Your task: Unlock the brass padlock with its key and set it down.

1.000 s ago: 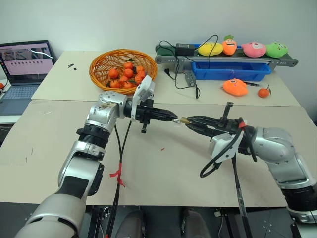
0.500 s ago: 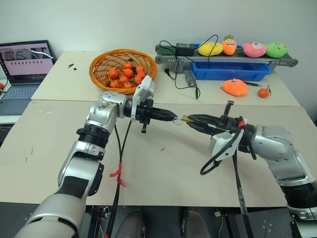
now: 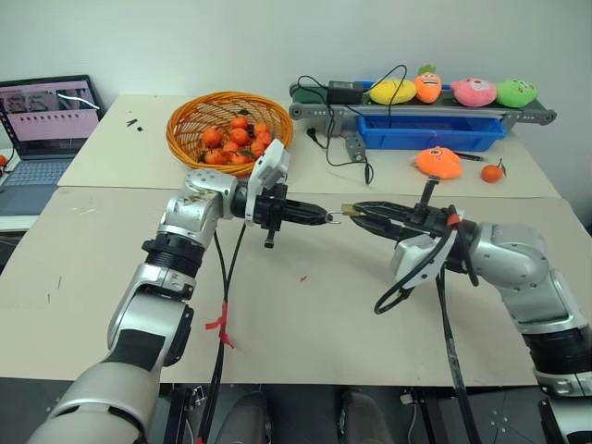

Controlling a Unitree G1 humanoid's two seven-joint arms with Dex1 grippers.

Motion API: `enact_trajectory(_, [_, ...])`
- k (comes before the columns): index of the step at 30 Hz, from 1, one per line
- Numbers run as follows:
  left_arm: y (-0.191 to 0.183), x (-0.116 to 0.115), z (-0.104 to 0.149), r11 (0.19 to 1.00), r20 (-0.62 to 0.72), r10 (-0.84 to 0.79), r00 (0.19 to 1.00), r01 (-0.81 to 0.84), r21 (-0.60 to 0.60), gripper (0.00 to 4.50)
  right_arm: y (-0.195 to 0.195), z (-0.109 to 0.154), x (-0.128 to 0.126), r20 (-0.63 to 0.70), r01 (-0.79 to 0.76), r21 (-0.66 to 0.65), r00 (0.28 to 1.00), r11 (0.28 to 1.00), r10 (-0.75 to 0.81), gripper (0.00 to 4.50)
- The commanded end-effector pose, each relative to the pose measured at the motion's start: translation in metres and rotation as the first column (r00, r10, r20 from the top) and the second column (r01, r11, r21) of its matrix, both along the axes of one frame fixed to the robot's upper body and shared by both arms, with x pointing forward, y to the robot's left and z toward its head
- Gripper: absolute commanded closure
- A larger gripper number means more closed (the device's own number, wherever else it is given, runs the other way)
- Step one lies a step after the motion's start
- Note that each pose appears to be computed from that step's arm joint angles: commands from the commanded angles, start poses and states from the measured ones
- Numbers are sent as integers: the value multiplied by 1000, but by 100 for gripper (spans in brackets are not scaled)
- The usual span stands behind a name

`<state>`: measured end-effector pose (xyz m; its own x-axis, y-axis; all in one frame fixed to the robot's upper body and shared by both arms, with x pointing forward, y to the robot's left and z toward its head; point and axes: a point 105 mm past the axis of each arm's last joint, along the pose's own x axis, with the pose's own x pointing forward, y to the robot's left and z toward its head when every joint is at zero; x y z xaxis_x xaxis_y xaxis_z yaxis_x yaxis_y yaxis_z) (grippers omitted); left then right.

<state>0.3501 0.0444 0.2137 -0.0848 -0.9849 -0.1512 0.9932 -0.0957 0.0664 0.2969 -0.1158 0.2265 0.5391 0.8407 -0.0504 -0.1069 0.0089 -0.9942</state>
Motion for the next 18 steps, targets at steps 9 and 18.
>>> enact_trajectory(9, [0, 0, 11, 999, 41, 9, 999, -8, -31, 448, 1, 10, 2, 58, -6, 9, 998, 1000, 5, 437])
enact_trajectory(18, [6, 3, 12, 999, 52, 31, 998, -30, -25, 448, -4, 10, 5, 58, 6, 5, 998, 1000, -7, 437])
